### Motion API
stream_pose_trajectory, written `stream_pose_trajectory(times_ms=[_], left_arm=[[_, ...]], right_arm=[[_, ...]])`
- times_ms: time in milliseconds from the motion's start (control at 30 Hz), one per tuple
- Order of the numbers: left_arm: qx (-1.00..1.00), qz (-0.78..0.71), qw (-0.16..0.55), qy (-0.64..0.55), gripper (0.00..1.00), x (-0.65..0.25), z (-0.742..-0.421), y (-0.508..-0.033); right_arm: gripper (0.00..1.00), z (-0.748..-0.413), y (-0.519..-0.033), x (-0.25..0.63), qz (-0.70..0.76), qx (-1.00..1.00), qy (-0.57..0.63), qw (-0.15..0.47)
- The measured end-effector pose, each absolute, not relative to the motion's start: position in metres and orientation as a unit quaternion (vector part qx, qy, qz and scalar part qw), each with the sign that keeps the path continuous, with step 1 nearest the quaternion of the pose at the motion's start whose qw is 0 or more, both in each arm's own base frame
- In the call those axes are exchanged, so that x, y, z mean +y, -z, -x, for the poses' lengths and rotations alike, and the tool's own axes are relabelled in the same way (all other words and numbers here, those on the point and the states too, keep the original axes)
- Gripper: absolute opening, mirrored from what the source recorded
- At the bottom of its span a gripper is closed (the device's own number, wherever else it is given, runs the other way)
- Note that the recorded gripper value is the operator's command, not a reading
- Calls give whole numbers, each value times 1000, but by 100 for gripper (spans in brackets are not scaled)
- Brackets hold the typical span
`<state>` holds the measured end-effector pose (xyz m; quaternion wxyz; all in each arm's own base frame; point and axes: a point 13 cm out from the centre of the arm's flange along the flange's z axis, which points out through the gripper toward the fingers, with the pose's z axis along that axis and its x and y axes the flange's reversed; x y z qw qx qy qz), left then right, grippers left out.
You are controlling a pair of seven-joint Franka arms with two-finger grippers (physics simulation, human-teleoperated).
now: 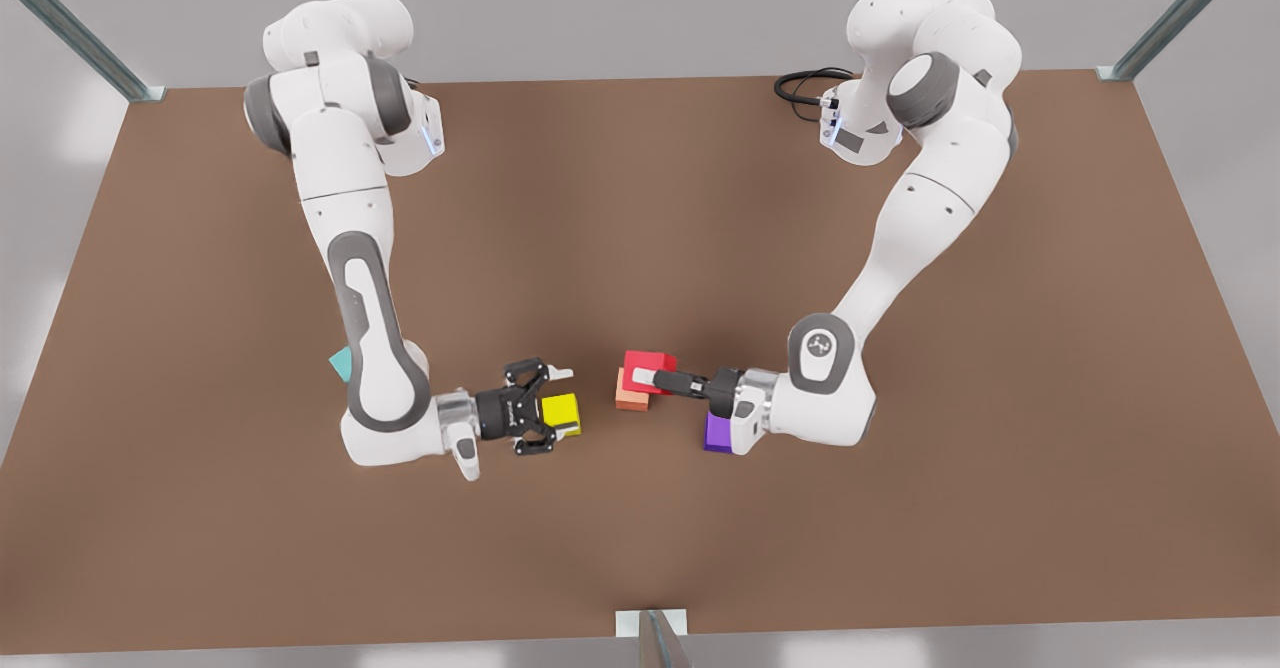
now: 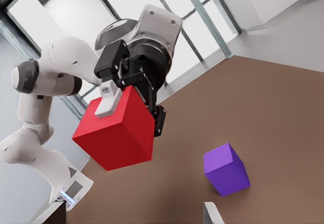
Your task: Pick up red wooden cube and pass to hand red wooden cube and place in blue wooden cube
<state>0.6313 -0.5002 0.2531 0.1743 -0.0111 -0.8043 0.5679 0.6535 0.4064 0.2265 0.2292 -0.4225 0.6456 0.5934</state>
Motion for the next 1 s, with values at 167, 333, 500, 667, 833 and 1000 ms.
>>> stream_pose_trajectory(times_ms=[167,333,500,667,833,1000], left_arm=[[-799,-19,179,-574,72,-510,-634,-250],[-782,-59,187,-592,72,-511,-644,-251],[-778,-71,189,-595,72,-512,-646,-253],[-779,-66,185,-596,72,-518,-644,-253],[-779,-64,182,-597,72,-518,-644,-253],[-779,-63,179,-598,72,-518,-645,-253]], right_arm=[[100,-648,-232,431,429,605,-603,293],[100,-650,-246,437,444,567,-602,345],[100,-641,-249,447,464,541,-594,372],[100,-637,-245,464,478,528,-581,395],[100,-640,-245,466,488,518,-567,415],[100,-636,-250,482,495,505,-562,430]])
